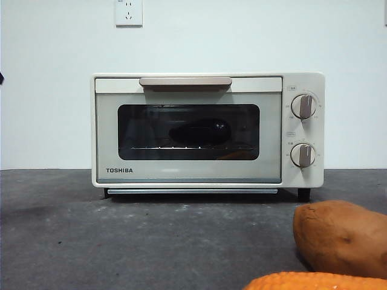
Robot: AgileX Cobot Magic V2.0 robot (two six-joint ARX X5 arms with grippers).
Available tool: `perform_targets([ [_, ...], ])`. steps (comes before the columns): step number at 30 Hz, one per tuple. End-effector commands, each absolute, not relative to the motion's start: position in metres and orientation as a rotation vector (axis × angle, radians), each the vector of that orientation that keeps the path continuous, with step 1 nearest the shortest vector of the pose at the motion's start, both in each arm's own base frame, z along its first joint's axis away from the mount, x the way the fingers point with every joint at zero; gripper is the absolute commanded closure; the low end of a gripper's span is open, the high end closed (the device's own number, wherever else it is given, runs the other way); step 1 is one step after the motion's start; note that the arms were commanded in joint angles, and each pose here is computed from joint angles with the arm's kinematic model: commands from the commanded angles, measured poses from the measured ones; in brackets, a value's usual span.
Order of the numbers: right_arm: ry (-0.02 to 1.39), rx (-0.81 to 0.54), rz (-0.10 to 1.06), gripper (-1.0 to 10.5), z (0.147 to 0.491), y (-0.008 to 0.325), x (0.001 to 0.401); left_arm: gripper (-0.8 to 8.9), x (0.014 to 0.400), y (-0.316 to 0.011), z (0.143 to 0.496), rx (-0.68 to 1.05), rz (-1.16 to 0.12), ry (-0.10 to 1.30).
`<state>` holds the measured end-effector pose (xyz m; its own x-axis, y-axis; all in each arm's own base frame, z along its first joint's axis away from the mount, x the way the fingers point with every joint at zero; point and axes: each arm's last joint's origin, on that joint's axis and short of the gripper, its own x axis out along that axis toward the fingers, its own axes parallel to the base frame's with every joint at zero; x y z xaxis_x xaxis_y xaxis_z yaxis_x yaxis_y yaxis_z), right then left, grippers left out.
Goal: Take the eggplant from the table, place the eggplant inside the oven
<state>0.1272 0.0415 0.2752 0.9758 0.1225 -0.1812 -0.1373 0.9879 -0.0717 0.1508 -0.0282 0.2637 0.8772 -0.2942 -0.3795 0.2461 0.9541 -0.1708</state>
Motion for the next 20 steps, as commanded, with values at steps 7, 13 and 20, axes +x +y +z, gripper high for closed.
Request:
perform_targets([
  [7,0.162,-0.066,0.134,9.4,0.278,0.042,0.127,8.08,0.094,-0.015,0.291,0.072,-0.266,0.057],
  [13,0.162,-0.066,0.134,9.4,0.279,0.042,0.127,8.08,0.081,-0.005,0.260,0.099,-0.160,0.025],
  [20,0.162,-0.065,0.134,9.4,0.279,0.042,0.127,8.08,0.084,0.003,0.209,0.111,-0.063,0.092],
])
